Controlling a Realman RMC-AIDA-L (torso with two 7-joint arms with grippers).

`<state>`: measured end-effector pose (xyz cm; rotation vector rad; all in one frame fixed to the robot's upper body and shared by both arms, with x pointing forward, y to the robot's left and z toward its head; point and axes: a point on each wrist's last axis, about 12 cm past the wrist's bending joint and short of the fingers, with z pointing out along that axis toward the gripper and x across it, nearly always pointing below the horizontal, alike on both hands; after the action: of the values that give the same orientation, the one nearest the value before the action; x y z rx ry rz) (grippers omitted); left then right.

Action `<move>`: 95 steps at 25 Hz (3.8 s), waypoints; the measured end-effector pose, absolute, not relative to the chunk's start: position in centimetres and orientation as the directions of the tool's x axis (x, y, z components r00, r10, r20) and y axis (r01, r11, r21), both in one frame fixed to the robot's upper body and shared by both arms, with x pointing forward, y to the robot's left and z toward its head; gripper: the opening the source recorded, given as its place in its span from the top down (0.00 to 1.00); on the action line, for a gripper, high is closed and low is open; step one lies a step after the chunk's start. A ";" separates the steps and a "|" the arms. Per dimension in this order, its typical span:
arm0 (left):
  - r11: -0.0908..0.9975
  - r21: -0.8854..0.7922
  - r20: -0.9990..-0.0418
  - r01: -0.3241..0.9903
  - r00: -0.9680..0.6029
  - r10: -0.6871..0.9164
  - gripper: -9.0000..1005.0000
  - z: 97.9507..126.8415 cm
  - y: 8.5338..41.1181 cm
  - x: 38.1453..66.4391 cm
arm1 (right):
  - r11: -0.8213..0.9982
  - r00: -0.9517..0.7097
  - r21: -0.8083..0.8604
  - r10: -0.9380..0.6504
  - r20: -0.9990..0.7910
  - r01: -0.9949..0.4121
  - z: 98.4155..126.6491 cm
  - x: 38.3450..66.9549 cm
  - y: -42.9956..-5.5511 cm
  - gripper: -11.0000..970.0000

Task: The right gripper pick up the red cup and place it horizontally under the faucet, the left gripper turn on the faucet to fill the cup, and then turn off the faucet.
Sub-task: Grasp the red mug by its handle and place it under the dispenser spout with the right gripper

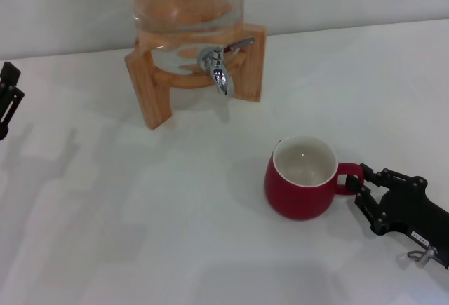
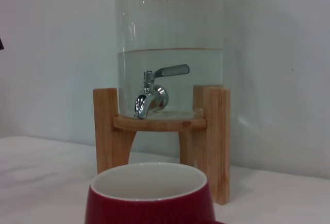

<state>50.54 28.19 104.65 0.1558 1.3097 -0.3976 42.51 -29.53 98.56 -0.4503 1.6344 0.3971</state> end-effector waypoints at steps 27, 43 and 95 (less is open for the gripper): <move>0.918 -0.110 -0.960 0.380 0.198 -0.197 0.14 104.6 28.0 50.4 | 0.847 -0.091 0.040 -0.010 -0.996 -0.531 99.0 43.3 -28.8 0.83; 0.917 -0.117 -0.960 0.382 0.192 -0.203 0.14 104.6 28.0 50.5 | 0.826 -0.094 0.060 0.009 -0.996 -0.560 99.4 44.4 -28.2 0.84; 0.912 -0.113 -0.961 0.394 0.189 -0.201 0.14 104.6 27.8 50.6 | 0.769 -0.107 0.077 0.011 -0.994 -0.635 101.7 51.5 -24.6 0.84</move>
<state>50.60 27.80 104.60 0.1722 1.3167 -0.4209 51.51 -24.61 101.72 -0.5112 1.5992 0.5875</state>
